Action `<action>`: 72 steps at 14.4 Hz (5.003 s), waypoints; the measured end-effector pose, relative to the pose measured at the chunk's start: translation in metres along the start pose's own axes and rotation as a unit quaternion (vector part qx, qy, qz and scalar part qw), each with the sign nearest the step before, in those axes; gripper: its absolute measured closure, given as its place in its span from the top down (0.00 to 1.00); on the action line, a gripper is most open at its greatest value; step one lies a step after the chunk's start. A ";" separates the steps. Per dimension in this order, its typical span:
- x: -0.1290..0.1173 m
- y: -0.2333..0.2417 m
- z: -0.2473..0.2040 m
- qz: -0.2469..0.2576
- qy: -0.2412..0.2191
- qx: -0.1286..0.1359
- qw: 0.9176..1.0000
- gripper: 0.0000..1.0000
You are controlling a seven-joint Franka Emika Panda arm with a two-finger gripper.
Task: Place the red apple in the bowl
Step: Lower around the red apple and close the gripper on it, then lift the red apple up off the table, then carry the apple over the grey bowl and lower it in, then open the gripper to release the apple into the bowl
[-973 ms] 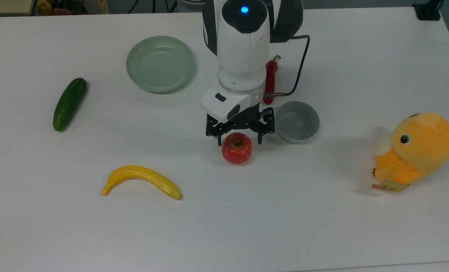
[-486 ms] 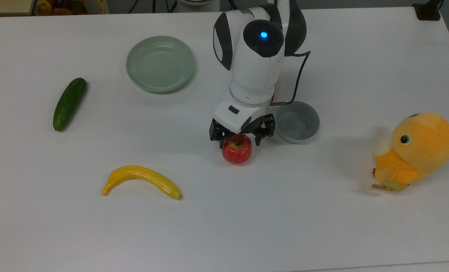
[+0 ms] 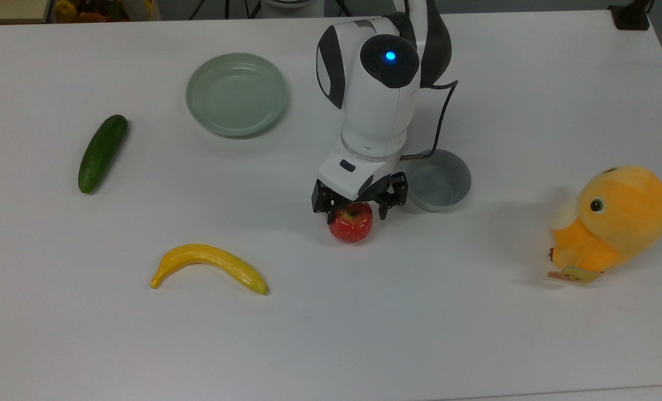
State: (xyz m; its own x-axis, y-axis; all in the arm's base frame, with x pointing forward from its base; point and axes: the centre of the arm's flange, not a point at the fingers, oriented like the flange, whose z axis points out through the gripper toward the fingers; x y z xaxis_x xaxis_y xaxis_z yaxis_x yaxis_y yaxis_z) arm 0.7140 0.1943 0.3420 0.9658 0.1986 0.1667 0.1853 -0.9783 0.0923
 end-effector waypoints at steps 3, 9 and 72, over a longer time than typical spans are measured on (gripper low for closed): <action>-0.001 0.000 0.005 -0.008 -0.001 -0.011 1.000 0.99; -0.002 -0.001 0.008 -0.019 -0.001 -0.021 1.000 0.79; -0.083 -0.132 -0.034 0.031 0.059 0.037 0.997 0.78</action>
State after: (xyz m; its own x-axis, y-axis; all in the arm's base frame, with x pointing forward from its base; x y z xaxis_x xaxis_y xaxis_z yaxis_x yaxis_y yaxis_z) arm 0.6035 0.3089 0.3499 0.9484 0.1388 0.2851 0.1428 -0.9897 0.0068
